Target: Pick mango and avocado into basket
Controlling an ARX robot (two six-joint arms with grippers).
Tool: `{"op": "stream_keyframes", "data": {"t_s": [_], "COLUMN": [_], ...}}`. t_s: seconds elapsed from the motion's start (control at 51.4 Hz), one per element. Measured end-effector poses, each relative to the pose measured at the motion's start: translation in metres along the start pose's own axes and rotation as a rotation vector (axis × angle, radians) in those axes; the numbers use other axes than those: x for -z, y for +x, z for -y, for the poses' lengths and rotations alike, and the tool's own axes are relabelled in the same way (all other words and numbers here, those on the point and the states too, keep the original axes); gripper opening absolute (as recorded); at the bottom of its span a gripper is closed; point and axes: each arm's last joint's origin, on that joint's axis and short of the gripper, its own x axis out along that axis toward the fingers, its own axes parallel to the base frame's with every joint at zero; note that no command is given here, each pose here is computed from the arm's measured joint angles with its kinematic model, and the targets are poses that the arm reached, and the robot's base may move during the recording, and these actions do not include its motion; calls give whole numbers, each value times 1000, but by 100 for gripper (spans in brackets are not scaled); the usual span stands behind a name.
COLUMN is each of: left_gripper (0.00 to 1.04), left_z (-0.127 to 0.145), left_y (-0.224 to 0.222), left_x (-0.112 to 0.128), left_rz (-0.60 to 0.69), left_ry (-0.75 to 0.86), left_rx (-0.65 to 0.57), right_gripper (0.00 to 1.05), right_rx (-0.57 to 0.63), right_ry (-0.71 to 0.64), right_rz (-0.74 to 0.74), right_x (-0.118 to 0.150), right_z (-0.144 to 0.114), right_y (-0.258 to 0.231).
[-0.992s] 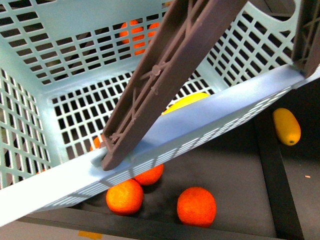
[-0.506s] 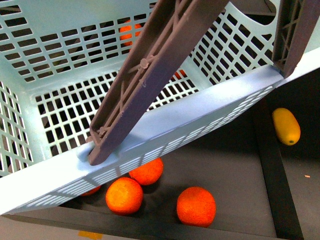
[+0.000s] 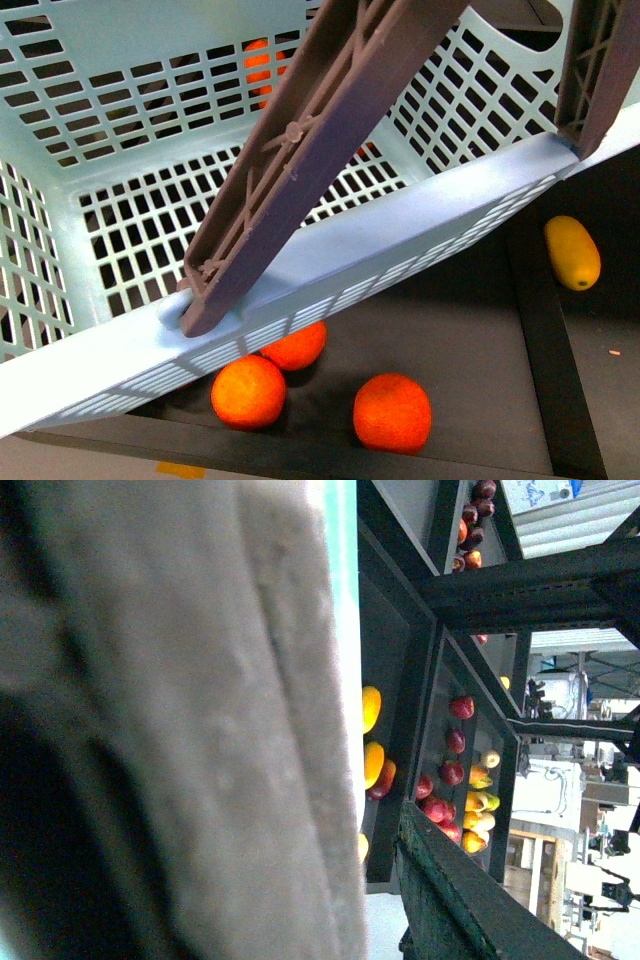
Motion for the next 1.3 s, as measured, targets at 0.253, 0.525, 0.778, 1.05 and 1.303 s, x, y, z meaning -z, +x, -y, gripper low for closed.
{"op": "stream_keyframes", "data": {"t_s": [0.253,0.525,0.778,1.05,1.303], "left_gripper": [29,28,28,28,28], "left_z": [1,2,0,1,1], "left_y": [0,1,0,0,0], "left_x": [1,2,0,0,0], "left_rz": [-4,-13,4,-4,1], "left_ry": [3,-4,1,1,3], "left_rx": [2,7,-3,3,1], "right_gripper": [96,96,96,96,96], "right_rx": [6,3,2,2,2], "right_ry": [0,1,0,0,0], "right_rz": [0,4,3,0,-2], "right_x": [0,-1,0,1,1], "right_z": [0,0,0,0,1], "right_y": [0,0,-1,-1,-1]}}
